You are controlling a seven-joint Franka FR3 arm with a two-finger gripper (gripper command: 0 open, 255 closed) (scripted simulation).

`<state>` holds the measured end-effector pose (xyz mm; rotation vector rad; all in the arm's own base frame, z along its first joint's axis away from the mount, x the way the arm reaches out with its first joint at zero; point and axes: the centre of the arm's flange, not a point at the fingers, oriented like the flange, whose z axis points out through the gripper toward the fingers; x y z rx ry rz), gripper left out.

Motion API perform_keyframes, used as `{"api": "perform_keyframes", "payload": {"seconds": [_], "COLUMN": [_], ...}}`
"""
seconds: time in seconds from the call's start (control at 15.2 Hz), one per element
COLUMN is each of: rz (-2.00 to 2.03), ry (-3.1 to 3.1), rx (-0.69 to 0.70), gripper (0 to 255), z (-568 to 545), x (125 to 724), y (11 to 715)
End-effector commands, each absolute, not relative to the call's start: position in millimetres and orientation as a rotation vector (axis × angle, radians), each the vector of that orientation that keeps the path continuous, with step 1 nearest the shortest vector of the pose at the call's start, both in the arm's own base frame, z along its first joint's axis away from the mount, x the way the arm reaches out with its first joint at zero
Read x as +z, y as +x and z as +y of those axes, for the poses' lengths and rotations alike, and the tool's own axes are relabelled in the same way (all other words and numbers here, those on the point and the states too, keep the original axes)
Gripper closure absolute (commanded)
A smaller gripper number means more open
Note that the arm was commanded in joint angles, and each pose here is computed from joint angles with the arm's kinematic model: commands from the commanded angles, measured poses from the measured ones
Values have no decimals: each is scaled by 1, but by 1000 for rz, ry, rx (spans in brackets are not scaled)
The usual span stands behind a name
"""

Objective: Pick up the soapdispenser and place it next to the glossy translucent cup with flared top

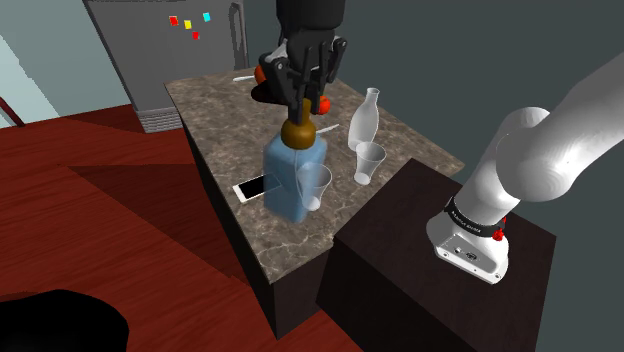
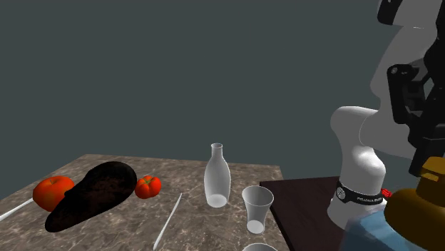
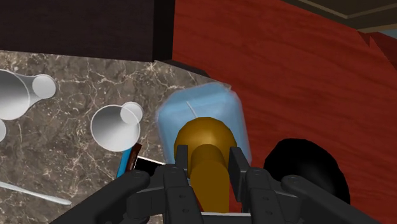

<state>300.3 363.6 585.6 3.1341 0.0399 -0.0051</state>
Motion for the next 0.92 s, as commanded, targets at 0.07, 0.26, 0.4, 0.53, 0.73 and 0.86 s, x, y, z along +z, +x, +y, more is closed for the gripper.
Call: {"api": "perform_keyframes", "payload": {"seconds": [0.07, 0.26, 0.4, 0.53, 0.73, 0.86], "rz": [40, 40, 40, 40, 40, 40], "ry": [3135, 3135, 3135, 3135, 3135, 3135], "rx": [-4, -4, -4, -4, -4, -4], "gripper": [255, 255, 255, 255, 255, 255], "z": [364, 364, 364, 364, 364, 364], "x": [569, 554, 543, 532, 517, 506], "y": [300, 300, 300, 300, 300, 300]}}
